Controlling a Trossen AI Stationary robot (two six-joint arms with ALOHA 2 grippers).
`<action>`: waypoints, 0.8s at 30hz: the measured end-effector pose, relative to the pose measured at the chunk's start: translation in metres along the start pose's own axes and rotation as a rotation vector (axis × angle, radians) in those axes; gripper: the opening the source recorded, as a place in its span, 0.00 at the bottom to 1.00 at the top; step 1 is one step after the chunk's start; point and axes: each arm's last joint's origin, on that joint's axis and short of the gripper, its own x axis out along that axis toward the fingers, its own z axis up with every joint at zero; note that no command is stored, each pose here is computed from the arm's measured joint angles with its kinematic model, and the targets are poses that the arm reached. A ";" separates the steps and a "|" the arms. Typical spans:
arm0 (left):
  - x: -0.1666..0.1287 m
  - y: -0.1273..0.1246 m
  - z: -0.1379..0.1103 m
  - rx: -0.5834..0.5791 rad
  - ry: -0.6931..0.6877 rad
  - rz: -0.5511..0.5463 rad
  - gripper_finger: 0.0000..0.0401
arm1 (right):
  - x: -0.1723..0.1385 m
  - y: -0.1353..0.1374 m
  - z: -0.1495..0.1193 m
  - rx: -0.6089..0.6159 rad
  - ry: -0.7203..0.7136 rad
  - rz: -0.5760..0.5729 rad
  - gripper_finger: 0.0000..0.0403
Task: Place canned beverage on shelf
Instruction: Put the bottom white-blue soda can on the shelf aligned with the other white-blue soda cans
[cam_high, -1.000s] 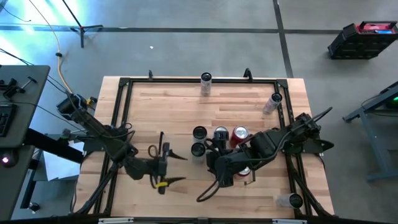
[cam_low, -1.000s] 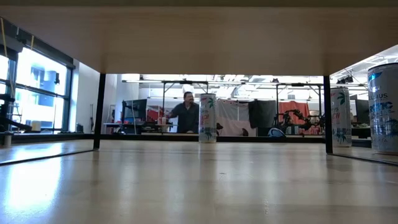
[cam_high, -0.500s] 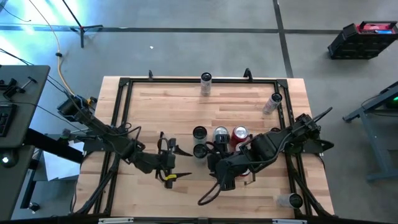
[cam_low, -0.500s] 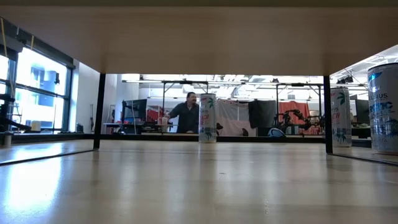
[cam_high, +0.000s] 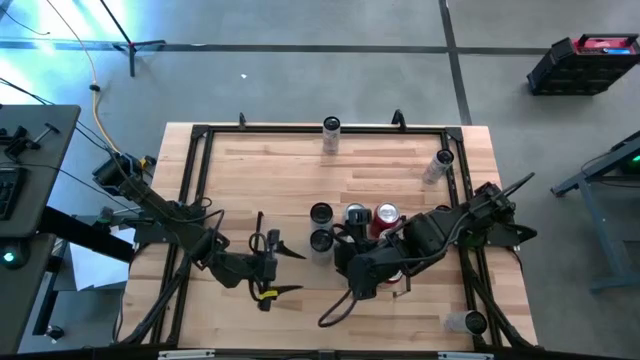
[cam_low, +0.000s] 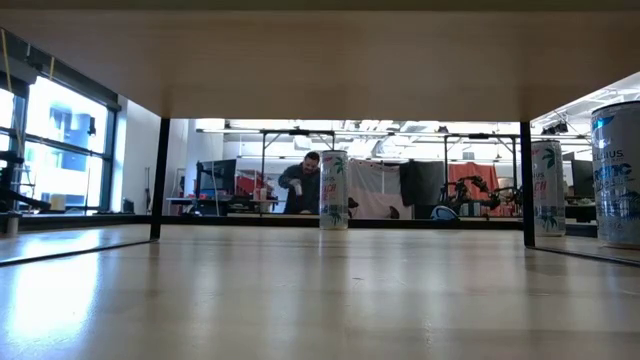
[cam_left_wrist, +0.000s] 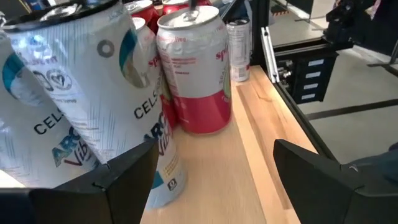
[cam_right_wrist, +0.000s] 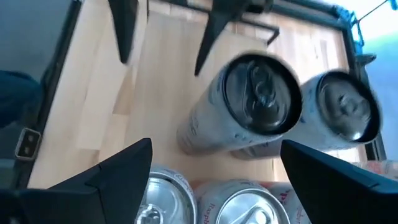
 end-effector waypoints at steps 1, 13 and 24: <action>0.000 0.000 -0.001 0.001 0.006 0.002 0.77 | -0.003 0.001 0.001 -0.001 -0.017 -0.002 0.85; 0.000 0.001 -0.002 -0.031 0.021 0.005 0.77 | -0.004 0.009 0.017 -0.064 -0.180 0.038 0.85; 0.000 0.000 -0.002 -0.038 0.023 0.004 0.77 | 0.014 -0.004 0.015 -0.005 -0.124 0.058 0.85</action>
